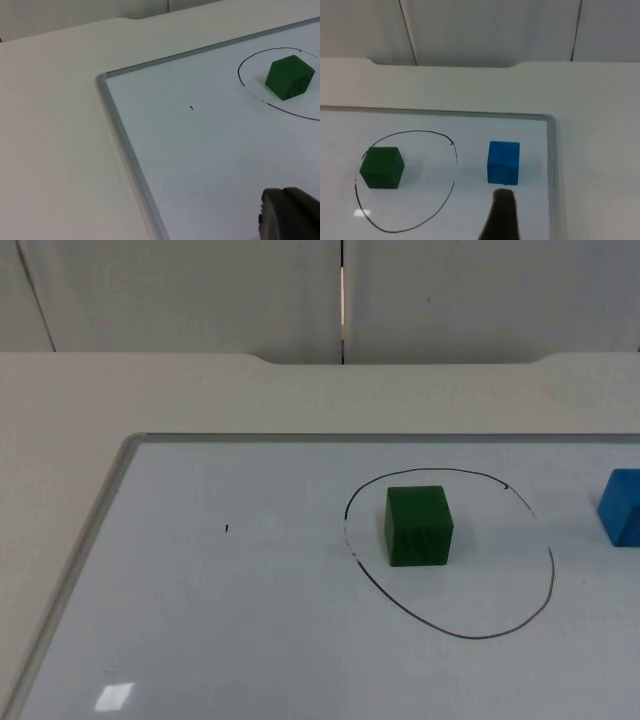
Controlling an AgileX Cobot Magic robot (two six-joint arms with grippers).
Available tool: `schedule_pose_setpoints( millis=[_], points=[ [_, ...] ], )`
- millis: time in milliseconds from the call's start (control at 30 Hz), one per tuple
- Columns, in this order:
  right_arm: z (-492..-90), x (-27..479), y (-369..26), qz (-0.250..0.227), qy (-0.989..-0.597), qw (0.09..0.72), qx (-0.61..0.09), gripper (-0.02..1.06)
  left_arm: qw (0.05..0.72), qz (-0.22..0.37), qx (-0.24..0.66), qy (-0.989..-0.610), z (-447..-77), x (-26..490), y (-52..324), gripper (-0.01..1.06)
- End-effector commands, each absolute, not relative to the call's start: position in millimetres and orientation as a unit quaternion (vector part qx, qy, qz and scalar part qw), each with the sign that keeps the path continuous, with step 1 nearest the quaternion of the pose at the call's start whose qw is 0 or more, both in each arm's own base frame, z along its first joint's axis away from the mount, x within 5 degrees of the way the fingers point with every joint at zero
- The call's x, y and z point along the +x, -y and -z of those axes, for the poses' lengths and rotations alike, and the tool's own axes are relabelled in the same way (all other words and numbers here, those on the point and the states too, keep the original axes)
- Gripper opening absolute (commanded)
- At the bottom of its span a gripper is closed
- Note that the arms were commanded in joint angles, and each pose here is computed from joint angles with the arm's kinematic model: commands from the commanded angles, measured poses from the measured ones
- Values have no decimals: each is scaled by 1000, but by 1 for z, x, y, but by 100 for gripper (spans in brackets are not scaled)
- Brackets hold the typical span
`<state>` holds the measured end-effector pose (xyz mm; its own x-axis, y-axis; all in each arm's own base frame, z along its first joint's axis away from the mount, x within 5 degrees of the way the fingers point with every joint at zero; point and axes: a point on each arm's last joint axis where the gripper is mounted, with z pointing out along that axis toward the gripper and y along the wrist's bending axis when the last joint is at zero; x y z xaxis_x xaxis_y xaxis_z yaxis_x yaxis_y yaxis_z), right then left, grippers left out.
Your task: Push the two cubes into the marked area.
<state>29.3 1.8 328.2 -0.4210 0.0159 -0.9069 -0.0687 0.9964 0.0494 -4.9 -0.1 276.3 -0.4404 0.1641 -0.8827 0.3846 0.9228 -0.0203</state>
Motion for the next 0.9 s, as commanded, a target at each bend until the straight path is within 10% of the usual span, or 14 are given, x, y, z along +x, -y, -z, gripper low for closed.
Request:
schedule_pose_setpoints(
  millis=[0, 567, 867],
  points=[
    [-336, 42, -3, -40, -843, 537, -6, 61, 502, 110, 164, -842, -275, -5, 0, 0],
    [-331, 179, -13, -23, -918, 395, 28, 0, 502, 110, 164, -842, -275, -5, 0, 0],
    [-307, 222, -11, 19, -926, 375, 29, 0, 502, 110, 164, -842, -275, -5, 0, 0]
  ],
)
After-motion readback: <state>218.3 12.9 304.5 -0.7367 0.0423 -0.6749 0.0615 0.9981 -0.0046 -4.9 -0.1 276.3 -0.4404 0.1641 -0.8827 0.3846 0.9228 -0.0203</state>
